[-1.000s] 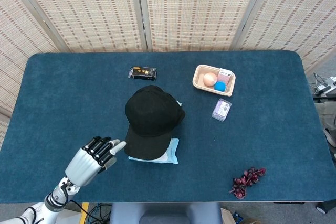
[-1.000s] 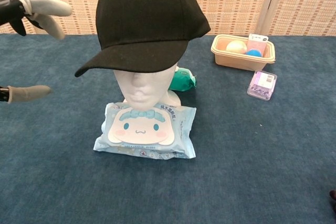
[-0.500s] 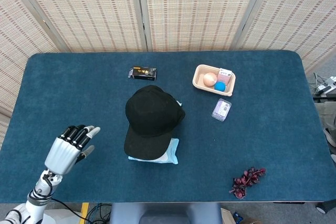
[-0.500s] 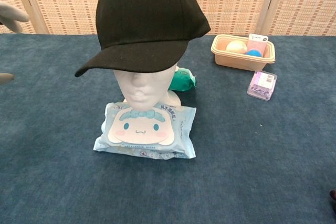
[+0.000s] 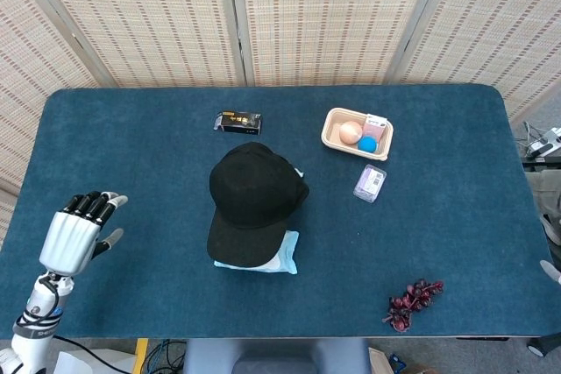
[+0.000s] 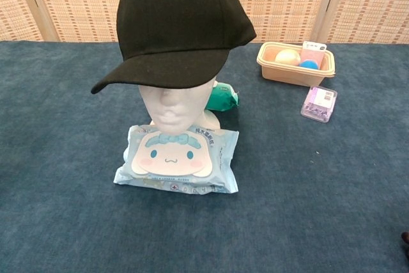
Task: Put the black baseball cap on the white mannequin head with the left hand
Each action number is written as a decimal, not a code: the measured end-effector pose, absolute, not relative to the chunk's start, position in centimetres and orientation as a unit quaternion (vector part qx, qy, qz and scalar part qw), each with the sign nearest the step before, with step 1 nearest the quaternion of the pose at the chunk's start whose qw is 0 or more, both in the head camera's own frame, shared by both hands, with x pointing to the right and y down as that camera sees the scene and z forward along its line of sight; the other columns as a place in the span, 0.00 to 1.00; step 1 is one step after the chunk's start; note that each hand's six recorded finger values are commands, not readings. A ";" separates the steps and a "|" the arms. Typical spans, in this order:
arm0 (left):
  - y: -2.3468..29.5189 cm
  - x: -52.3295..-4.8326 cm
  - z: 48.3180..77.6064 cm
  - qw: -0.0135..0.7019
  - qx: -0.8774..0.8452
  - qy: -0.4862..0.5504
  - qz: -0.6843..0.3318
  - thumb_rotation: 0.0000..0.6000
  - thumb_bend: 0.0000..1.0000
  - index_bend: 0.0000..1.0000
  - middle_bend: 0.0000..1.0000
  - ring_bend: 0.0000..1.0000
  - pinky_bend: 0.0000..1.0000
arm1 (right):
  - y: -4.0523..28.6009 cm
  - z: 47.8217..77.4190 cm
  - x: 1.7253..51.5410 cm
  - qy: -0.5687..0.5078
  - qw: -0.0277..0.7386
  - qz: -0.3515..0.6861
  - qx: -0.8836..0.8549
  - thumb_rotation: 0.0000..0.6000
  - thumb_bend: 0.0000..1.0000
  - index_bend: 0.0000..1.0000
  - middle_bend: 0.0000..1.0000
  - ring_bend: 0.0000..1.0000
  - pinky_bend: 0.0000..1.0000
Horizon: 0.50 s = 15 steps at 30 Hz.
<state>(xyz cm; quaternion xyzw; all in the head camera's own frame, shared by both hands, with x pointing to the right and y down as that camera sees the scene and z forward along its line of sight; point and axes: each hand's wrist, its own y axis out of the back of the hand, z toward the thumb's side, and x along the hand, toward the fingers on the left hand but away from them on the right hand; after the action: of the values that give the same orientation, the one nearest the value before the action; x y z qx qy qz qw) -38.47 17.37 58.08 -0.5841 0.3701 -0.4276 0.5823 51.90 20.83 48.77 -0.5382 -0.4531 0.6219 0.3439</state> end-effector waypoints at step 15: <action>16.8 -41.3 54.9 0.526 -0.532 0.373 -0.549 1.00 0.00 0.40 0.42 0.39 0.47 | 20.7 50.9 49.2 -0.428 0.338 0.613 -0.572 1.00 0.10 0.33 0.36 0.31 0.38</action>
<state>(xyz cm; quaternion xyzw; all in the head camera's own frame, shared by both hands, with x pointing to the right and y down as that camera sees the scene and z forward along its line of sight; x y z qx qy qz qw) -41.33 16.81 54.89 -0.5321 0.3726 -0.5486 0.5264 49.20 20.74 50.89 -0.5716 -0.4284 0.6126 0.3382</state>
